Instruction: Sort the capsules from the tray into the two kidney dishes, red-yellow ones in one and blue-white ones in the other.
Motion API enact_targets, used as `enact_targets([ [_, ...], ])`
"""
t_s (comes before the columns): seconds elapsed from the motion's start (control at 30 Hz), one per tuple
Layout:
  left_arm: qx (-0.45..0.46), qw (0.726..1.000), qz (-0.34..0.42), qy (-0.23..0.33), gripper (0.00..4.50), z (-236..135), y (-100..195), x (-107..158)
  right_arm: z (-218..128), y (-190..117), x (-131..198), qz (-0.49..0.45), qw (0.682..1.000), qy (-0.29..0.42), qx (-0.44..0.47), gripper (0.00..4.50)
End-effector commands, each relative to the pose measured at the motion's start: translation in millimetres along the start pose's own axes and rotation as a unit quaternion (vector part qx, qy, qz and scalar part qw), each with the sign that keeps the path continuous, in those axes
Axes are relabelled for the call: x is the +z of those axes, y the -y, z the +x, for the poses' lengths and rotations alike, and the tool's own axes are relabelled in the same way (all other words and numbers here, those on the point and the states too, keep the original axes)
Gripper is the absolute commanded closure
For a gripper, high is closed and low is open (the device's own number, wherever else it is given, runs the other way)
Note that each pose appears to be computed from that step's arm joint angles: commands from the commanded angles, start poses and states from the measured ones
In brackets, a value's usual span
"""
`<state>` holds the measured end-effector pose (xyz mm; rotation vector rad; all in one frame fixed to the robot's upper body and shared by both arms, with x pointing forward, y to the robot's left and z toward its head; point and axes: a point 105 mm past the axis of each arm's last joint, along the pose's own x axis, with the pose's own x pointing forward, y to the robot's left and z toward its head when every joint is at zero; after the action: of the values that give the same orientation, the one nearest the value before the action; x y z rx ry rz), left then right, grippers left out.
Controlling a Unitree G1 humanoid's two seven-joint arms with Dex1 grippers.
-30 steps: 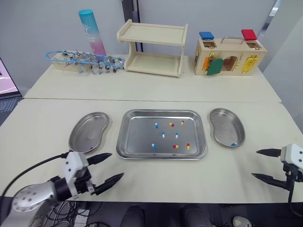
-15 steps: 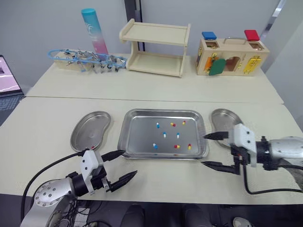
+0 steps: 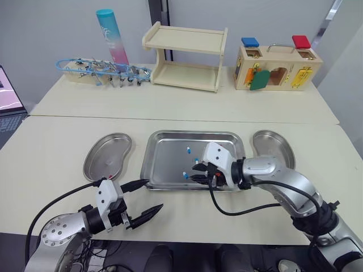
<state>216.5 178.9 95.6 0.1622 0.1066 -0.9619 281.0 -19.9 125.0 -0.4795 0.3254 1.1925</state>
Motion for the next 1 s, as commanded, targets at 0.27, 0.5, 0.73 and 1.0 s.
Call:
enact_targets([
  [0.27, -0.013, 1.000, 0.023, 0.013, 0.00, 6.8, 3.8, 11.6, 32.2, 7.2, -4.3, -0.021, 0.999, -0.029, -0.026, 3.12],
  [0.5, -0.014, 0.999, 0.025, 0.015, 0.00, 10.6, 5.3, 16.1, 42.0, 13.1, -5.0, -0.021, 0.999, -0.037, -0.030, 3.12],
  [0.73, -0.011, 1.000, 0.023, 0.014, 0.00, 12.1, 5.2, 17.1, 43.1, 11.8, -8.3, -0.045, 0.998, -0.048, -0.017, 3.12],
  [1.0, -0.017, 0.999, 0.026, 0.018, 0.00, 14.8, 5.2, 18.4, 43.1, 10.6, -5.7, -0.045, 0.998, -0.043, -0.002, 4.49],
])
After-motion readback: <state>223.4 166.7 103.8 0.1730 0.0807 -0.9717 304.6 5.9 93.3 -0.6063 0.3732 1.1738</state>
